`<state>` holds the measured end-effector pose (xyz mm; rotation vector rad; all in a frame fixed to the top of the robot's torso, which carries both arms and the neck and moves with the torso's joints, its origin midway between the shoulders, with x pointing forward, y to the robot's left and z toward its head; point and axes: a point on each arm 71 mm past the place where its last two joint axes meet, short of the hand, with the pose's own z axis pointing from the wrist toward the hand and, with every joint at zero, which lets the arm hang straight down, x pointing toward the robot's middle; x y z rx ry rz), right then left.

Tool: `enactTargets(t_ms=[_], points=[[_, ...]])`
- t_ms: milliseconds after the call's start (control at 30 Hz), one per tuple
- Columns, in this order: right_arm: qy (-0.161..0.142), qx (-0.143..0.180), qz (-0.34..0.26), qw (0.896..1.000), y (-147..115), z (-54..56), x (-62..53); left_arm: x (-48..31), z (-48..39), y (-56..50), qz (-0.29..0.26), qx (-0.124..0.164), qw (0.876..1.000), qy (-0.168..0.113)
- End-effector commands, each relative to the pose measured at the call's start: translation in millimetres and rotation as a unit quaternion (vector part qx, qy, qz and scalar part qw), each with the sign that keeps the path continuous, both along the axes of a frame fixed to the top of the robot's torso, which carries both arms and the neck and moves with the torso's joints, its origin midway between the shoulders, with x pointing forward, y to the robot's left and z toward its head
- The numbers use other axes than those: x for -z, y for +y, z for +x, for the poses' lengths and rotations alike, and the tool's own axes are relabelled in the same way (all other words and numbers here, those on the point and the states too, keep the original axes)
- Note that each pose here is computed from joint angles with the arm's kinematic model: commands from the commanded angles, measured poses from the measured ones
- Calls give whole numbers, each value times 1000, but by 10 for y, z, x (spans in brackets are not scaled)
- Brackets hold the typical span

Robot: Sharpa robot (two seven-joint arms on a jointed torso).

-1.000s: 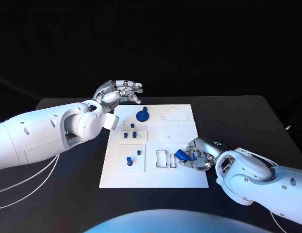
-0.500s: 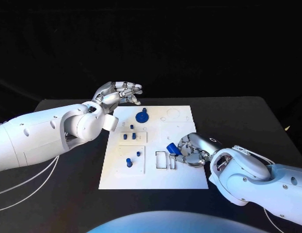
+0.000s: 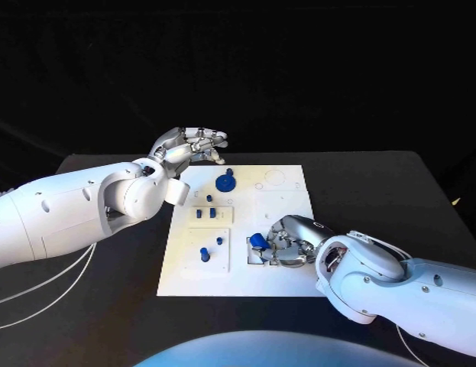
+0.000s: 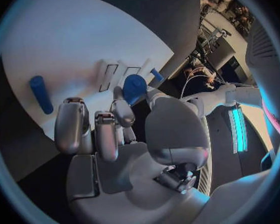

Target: Assemble the parts on the task board

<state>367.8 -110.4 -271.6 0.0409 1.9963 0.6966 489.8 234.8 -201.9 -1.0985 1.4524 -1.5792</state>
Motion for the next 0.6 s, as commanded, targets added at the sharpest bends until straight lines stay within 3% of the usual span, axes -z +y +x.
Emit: enactTargets(t_ms=[33,600], points=[[17,-6,-11,1000,17,0,41,-8,-6,-33,-7,10,1000,0],[10,-4,-37,999,38,84,108,-7,-7,-31,-6,11,1000,1]])
